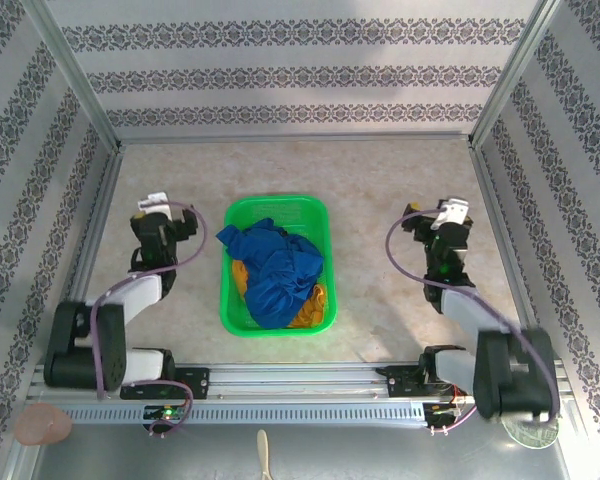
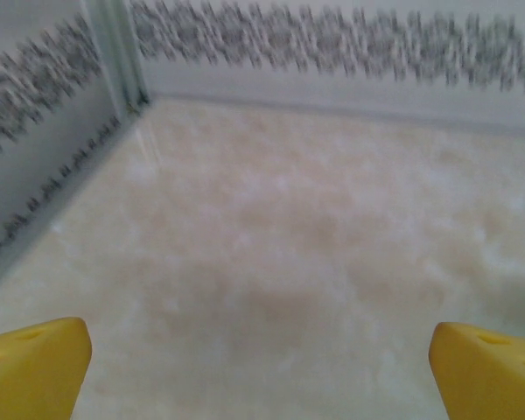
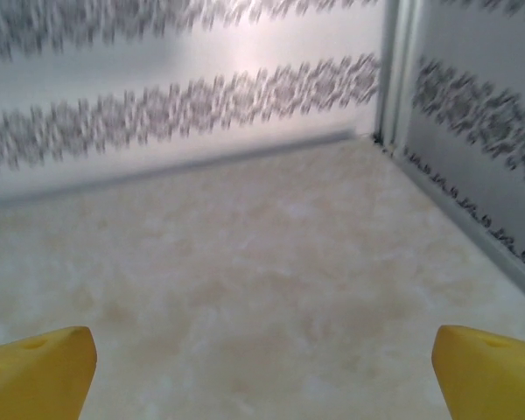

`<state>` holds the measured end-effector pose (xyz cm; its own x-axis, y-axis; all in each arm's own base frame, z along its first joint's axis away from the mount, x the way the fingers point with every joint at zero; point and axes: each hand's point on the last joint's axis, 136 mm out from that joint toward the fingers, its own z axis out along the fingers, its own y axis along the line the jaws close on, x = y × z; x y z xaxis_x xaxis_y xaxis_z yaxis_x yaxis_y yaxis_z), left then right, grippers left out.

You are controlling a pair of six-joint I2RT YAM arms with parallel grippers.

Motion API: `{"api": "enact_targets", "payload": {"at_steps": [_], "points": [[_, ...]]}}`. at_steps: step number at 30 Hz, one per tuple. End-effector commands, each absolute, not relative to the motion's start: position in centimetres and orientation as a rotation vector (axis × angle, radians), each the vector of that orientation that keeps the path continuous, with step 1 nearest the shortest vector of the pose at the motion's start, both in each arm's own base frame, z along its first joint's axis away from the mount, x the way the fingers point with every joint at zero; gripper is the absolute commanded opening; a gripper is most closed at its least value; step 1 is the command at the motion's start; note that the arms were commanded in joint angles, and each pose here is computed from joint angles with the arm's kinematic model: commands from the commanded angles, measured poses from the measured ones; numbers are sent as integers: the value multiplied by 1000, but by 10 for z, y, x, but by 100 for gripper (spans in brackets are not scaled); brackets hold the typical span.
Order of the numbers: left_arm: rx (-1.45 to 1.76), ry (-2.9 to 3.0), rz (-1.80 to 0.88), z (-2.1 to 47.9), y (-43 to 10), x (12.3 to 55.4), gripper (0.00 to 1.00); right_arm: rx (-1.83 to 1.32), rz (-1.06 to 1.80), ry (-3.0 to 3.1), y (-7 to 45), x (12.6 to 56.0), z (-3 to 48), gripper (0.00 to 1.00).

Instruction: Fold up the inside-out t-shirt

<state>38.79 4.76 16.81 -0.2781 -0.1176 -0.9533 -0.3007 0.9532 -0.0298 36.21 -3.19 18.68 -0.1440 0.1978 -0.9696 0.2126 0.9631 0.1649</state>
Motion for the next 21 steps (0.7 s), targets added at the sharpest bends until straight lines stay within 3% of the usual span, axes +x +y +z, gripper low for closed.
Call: {"api": "enact_targets", "payload": {"at_steps": [1,6,12,16,21], "points": [[-506,1989,105,184,46,360,99,655,171,1684,-44,338,209,98],[-483,2166,-265,197,-10,319,99,431,585,1707,20,321,271,98],[-294,2400,-517,166,-84,241,100,316,946,2113,95,282,256,84],[-289,2439,-574,143,-102,203,100,246,862,2279,115,249,237,83],[-272,2442,-666,115,-129,197,100,190,655,2422,119,233,207,83]]}}
